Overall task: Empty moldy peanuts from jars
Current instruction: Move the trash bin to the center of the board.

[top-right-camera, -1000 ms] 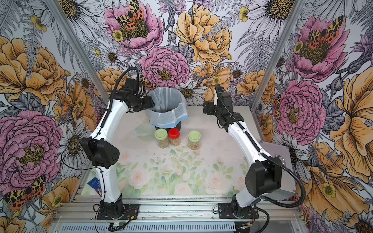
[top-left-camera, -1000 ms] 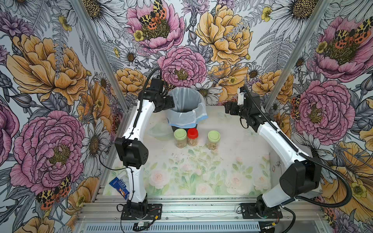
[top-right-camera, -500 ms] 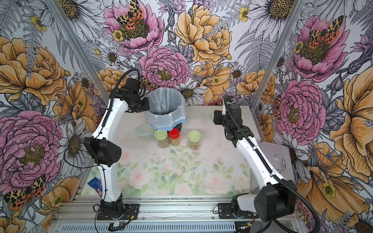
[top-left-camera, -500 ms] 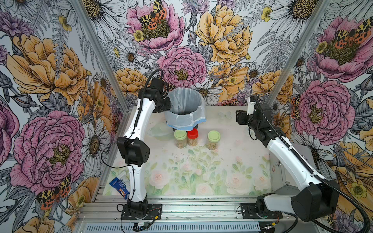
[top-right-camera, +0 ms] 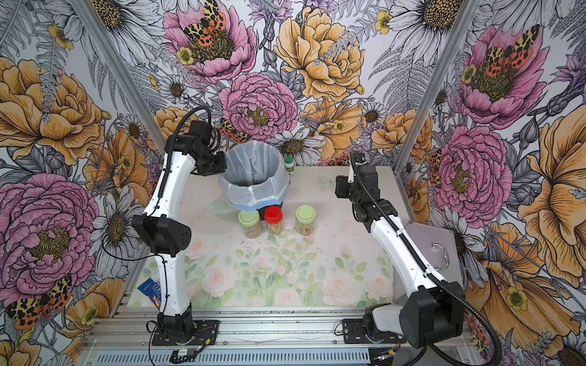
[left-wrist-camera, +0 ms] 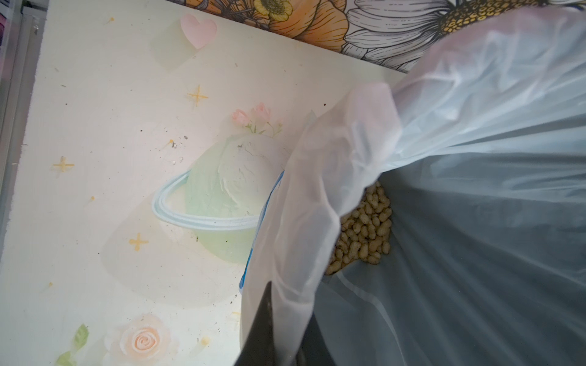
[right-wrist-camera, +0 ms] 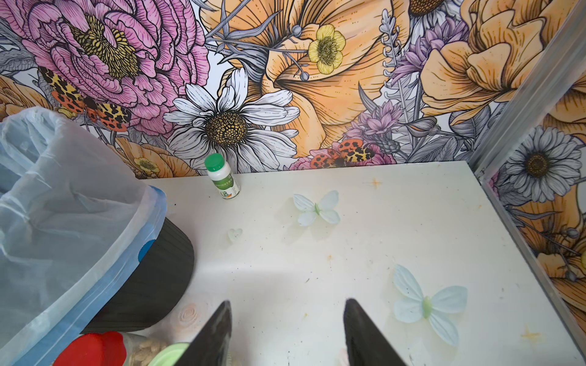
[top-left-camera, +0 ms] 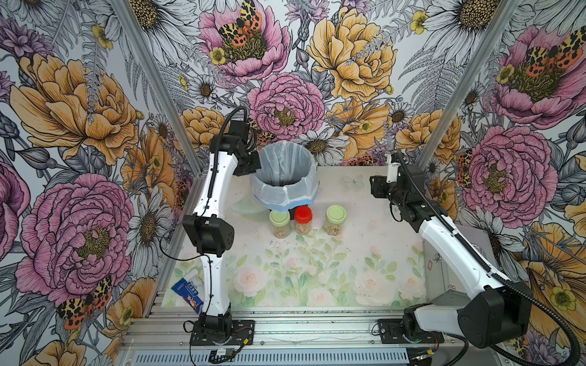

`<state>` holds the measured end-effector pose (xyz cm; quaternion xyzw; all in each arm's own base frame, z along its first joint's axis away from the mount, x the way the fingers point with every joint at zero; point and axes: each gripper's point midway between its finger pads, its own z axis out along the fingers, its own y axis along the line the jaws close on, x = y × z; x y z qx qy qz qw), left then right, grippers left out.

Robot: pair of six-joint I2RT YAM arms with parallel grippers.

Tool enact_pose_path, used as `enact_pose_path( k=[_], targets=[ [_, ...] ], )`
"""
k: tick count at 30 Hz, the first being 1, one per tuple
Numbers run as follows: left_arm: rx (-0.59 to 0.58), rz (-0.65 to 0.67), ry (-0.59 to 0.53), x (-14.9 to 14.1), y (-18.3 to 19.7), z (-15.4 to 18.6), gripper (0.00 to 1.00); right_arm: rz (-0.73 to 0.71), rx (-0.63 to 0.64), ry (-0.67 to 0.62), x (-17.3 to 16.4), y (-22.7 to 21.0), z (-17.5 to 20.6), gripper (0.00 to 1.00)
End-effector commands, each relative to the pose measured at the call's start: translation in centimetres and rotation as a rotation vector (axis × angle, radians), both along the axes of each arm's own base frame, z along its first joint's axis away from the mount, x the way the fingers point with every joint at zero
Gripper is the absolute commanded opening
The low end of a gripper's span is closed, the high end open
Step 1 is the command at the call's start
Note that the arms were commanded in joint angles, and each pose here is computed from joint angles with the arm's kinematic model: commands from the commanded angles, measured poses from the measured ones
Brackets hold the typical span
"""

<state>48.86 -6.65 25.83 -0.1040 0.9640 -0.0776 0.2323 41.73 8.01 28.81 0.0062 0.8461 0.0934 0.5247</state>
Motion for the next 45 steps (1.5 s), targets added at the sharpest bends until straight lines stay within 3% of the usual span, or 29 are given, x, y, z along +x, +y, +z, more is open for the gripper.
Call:
enact_pose_path(
  k=[1, 17, 26, 33, 35, 37, 38, 40, 43, 45],
  targets=[
    [0.047, 0.106, -0.069, 0.5, 4.5, 2.2, 0.00, 0.020, -0.001, -0.002, 0.1, 0.3, -0.2, 0.55],
    [0.163, 0.292, -0.012, -5.7, 14.6, 3.2, 0.00, 0.061, 0.001, 0.051, 0.5, 1.1, -2.4, 0.54],
    [0.124, 0.293, -0.030, -8.4, 14.7, 3.3, 0.03, 0.076, 0.005, 0.072, 0.9, 1.5, -3.1, 0.54],
    [0.122, 0.307, -0.034, -9.3, 15.0, 3.0, 0.19, 0.074, 0.000, 0.090, 1.0, 1.5, -3.9, 0.54],
    [0.114, 0.312, -0.050, -9.6, 15.0, 3.3, 0.32, 0.070, -0.001, 0.093, 1.0, 1.5, -4.1, 0.55],
    [0.102, 0.308, -0.058, -9.6, 14.9, 3.2, 0.38, 0.076, -0.001, 0.095, 1.1, 1.6, -4.2, 0.55],
    [0.100, 0.305, -0.054, -9.6, 14.9, 3.1, 0.48, 0.075, 0.000, 0.099, 1.1, 1.6, -4.3, 0.55],
    [0.099, 0.297, -0.049, -9.6, 14.8, 2.7, 0.51, 0.073, -0.001, 0.103, 1.2, 1.6, -4.5, 0.56],
    [0.106, 0.299, -0.054, -9.6, 15.0, 2.5, 0.73, 0.074, -0.002, 0.111, 1.3, 1.6, -4.8, 0.61],
    [0.110, 0.303, -0.073, -9.6, 15.1, 2.8, 0.76, 0.073, -0.003, 0.117, 1.3, 1.6, -5.1, 0.64]
  ],
)
